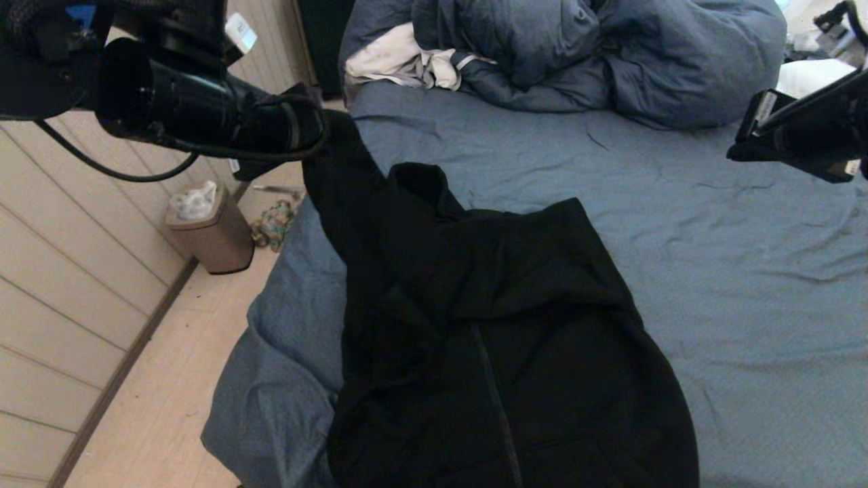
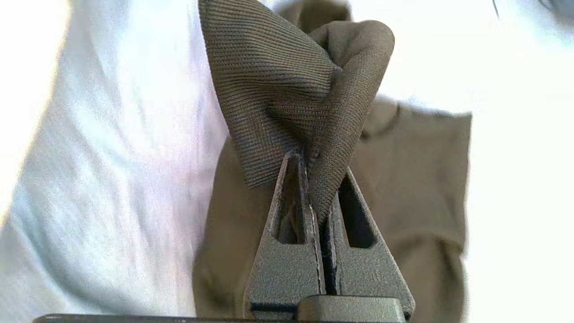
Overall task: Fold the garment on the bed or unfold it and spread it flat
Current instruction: Fold the black sweatshirt
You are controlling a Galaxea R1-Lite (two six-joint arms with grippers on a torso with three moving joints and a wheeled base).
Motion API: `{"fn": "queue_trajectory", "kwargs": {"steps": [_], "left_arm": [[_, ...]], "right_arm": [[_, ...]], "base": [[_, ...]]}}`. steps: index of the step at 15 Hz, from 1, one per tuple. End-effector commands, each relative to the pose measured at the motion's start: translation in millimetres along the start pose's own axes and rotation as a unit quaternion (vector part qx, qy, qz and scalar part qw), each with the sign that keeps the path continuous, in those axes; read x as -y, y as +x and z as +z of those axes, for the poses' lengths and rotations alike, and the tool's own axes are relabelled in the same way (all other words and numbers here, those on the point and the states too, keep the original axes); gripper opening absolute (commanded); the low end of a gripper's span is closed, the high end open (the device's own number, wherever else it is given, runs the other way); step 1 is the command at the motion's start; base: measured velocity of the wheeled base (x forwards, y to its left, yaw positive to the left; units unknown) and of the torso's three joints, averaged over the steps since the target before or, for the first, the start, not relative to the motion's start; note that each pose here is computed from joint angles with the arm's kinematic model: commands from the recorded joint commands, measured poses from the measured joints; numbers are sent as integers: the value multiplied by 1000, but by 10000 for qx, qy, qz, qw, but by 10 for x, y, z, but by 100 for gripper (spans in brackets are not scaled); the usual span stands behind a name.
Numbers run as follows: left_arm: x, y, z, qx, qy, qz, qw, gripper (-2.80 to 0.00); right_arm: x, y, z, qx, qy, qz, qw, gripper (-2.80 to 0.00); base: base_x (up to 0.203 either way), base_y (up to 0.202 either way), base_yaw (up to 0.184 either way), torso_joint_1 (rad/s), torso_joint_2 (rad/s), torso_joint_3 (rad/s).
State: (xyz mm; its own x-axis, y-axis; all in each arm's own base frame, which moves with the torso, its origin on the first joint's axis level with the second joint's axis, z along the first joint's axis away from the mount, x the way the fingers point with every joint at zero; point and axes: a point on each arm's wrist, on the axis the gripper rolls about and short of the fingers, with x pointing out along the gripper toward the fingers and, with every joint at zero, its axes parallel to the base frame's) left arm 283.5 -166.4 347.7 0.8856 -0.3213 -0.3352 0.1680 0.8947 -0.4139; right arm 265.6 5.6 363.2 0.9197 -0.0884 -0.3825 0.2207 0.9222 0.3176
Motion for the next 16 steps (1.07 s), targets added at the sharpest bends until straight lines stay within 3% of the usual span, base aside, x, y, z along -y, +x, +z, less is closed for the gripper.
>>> {"fn": "queue_trajectory", "kwargs": {"steps": [1,3,7,11,14,15,16], "left_arm": [[255,51,-48,508,339,406,9973,-280],[233,-19,30,751,369,533,9951,-280],[-186,-370,392,1270,78,1043,9864,-280],[-851,-725,741,1800,-286,1970,9633,-280],[-1464,-949,830,1813,-573,2498,9495,-280],[-1621,-1036,844,1776,-662,2459,9506,-280],[-1708,-1090,839,1661,-711,2220,9582,-280]], "right_arm": [[50,-100,15,9,58,114,9999,-280],[67,-88,-31,-106,47,138,9998,-280],[109,-46,-153,-408,34,198,9990,-280],[146,29,-192,-258,88,268,9993,-280],[170,76,-240,-249,101,302,9992,-280],[176,82,-267,-311,103,318,9990,-280],[176,91,-277,-354,111,360,9987,-280]], "base": [[0,0,0,0,0,0],[0,0,0,0,0,0],[0,0,0,0,0,0],[0,0,0,0,0,0],[0,0,0,0,0,0],[0,0,0,0,0,0],[0,0,0,0,0,0]]}}
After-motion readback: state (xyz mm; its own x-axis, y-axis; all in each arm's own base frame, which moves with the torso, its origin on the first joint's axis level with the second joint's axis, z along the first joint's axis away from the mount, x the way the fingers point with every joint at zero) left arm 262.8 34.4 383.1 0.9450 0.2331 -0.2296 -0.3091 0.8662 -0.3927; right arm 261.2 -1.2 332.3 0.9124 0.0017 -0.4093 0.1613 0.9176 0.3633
